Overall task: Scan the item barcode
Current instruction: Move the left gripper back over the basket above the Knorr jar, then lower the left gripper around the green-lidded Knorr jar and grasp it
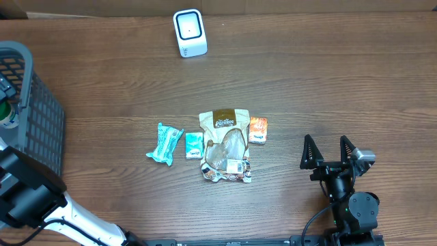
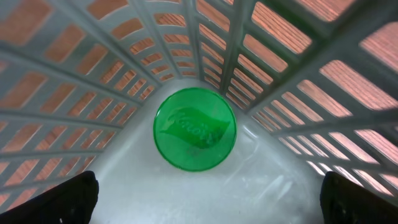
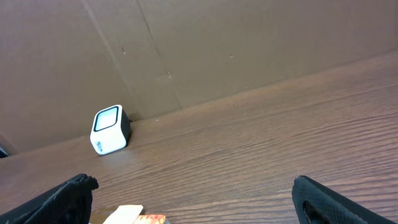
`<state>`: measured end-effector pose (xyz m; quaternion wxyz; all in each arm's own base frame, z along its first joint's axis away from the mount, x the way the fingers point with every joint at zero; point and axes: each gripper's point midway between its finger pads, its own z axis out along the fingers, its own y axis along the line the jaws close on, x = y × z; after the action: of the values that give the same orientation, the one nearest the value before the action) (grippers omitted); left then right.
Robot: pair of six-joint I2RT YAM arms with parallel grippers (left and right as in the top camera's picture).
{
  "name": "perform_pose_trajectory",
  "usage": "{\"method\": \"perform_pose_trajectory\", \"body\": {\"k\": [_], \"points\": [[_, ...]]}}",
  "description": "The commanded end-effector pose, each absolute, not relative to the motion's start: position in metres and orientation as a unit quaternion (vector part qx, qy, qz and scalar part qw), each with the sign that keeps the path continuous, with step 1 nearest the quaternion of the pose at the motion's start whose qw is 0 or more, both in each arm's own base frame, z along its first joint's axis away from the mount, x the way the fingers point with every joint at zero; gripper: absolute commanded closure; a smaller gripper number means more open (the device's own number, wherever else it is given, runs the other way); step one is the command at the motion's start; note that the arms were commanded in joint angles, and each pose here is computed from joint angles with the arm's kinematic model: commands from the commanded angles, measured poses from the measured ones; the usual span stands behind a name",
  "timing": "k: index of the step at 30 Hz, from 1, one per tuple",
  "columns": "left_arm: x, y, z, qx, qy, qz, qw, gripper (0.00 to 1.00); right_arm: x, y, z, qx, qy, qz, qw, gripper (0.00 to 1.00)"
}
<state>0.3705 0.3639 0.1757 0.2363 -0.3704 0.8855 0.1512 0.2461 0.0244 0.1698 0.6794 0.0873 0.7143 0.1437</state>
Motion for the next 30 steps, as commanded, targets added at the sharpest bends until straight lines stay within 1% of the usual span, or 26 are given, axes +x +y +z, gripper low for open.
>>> {"method": "perform_pose_trajectory", "body": {"k": [1, 7, 22, 30], "points": [[0.374, 0.373, 0.156, -0.361, 0.892, 0.153, 0.227, 0.0, 0.246, 0.023, 0.168, 0.089, 0.713, 0.143, 0.681, 0.0], [0.378, 0.377, 0.137, -0.343, 0.902, 0.153, 0.214, 0.0, 0.246, 0.023, 0.168, 0.089, 0.713, 0.143, 0.681, 0.0], [0.393, 0.387, 0.143, -0.322, 0.899, 0.165, 0.247, 0.0, 0.246, 0.023, 0.168, 0.089, 0.713, 0.143, 0.681, 0.0], [0.391, 0.384, 0.134, -0.308, 0.907, 0.164, 0.237, 0.0, 0.246, 0.023, 0.168, 0.089, 0.713, 0.143, 0.681, 0.0]]}}
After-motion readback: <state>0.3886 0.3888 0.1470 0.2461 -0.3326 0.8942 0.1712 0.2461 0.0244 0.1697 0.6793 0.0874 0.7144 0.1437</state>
